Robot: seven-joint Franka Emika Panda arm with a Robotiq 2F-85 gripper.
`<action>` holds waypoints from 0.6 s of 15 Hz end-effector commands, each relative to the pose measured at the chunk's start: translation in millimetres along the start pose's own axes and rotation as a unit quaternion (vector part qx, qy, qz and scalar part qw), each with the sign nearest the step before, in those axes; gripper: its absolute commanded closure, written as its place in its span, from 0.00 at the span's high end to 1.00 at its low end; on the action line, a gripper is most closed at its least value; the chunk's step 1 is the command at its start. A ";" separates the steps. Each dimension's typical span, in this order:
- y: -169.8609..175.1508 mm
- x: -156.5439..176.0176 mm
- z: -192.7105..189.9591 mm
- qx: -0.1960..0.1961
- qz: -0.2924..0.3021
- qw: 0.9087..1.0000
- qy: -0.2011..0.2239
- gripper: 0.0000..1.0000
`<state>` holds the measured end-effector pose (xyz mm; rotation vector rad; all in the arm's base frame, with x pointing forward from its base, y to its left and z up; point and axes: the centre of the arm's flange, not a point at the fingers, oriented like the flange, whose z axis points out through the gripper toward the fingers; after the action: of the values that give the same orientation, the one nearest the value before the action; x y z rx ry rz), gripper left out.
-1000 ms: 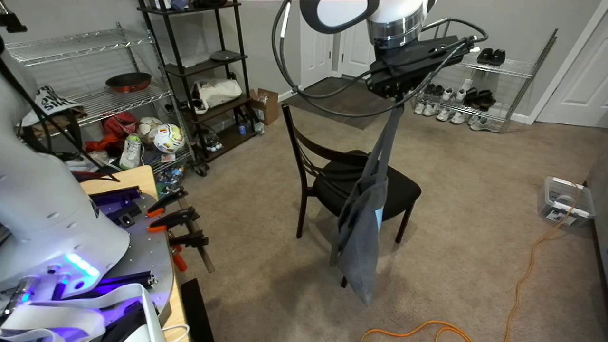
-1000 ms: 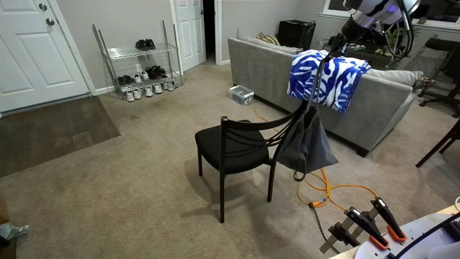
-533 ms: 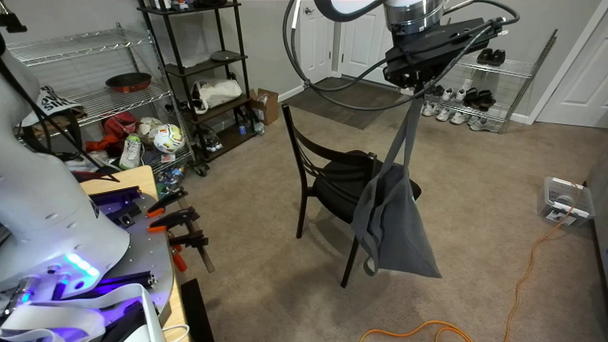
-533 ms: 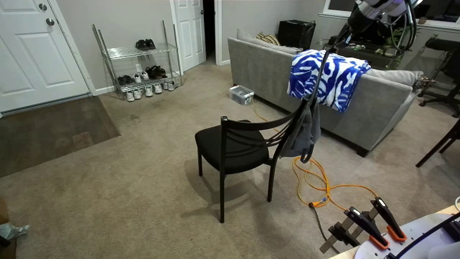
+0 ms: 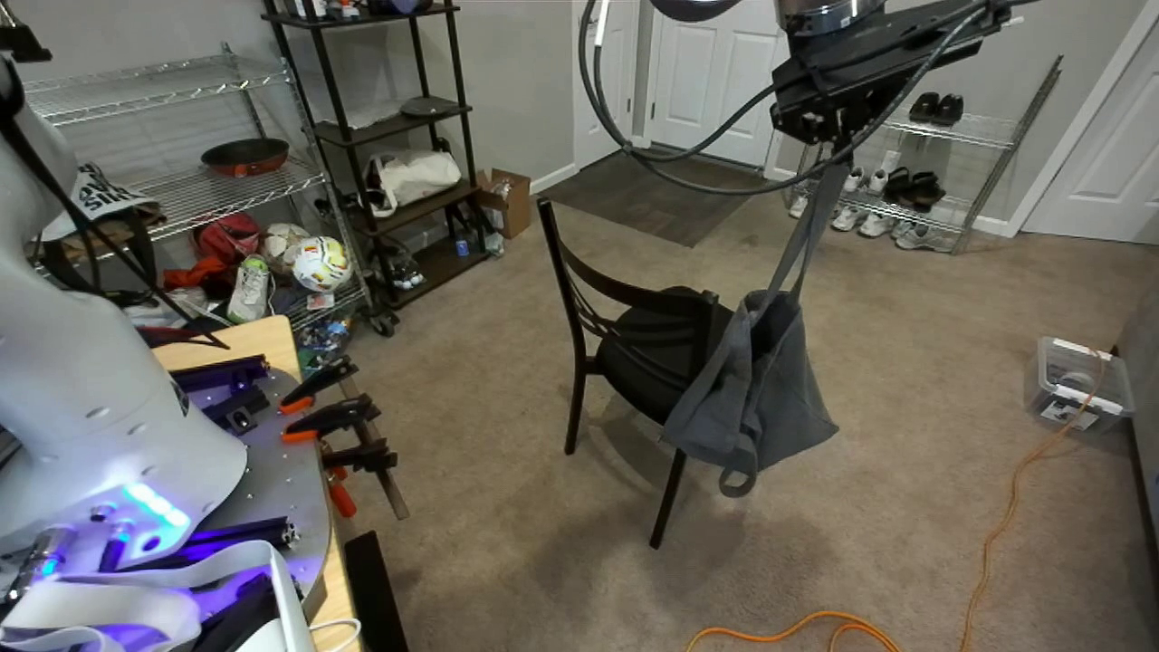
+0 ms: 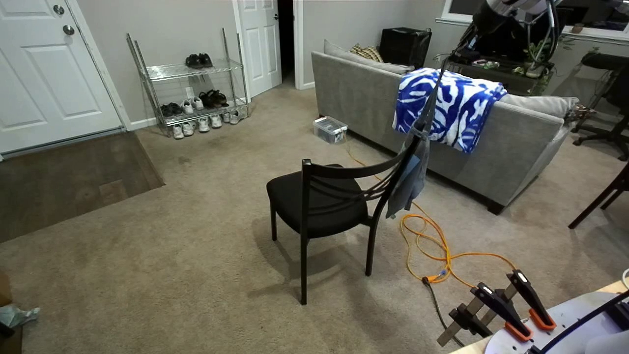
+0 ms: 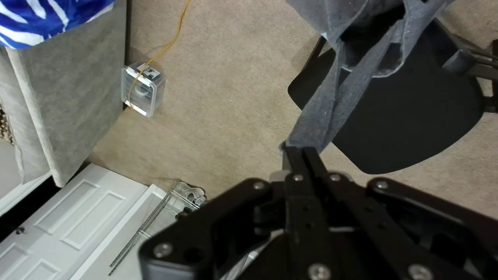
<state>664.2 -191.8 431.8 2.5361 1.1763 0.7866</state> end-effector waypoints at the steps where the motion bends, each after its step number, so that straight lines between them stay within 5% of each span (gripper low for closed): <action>1: 24.6 10.9 37.3 -0.009 0.029 0.999 -0.017 0.01; 9: 34.5 3.1 110.6 -0.026 0.077 0.995 -0.064 0.01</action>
<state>728.5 -204.3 353.2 2.6302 0.9761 0.6653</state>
